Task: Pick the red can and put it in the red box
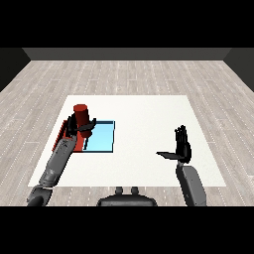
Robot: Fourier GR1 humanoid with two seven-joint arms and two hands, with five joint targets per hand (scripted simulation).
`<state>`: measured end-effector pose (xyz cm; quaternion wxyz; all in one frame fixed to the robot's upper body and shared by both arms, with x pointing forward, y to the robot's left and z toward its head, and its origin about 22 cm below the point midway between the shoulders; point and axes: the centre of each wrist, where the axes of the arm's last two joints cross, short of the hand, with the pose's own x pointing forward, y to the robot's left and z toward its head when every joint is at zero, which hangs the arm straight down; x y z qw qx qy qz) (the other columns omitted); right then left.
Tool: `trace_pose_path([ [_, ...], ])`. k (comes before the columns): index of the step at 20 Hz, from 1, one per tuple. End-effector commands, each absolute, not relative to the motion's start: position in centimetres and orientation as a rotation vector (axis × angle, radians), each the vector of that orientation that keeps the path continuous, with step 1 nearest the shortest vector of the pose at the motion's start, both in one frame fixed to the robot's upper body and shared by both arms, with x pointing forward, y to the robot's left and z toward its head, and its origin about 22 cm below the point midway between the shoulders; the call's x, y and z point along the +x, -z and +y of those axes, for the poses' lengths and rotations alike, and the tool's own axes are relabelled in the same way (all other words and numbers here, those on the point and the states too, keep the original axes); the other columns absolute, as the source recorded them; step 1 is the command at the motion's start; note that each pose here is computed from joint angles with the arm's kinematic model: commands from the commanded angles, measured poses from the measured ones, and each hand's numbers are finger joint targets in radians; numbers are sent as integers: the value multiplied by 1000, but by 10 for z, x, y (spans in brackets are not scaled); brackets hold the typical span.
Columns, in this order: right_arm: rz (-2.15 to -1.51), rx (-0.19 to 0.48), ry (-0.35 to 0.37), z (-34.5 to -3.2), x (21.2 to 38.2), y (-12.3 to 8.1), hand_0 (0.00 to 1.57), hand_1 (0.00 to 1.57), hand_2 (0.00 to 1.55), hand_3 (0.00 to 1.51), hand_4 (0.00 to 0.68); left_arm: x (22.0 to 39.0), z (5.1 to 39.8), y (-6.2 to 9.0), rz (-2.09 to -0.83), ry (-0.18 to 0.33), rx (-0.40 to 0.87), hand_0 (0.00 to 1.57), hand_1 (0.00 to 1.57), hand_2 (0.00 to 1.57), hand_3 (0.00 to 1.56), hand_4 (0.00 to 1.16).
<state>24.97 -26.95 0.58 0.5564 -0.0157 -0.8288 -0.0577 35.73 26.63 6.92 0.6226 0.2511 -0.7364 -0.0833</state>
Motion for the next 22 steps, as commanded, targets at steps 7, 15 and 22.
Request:
trace_pose_path([
  [7,-1988,-80,113,-291,253,6,0,0,0,0,0,348,367,9,-1367,89,732,1571,1571,1569,1490,1088],
  [15,-2053,-57,70,-264,255,-10,0,0,0,0,0,354,379,27,-1057,129,899,697,697,753,825,826],
  [22,-2079,-72,70,-263,255,-6,0,0,0,0,0,354,368,40,-984,30,798,1128,1128,1094,0,525],
])
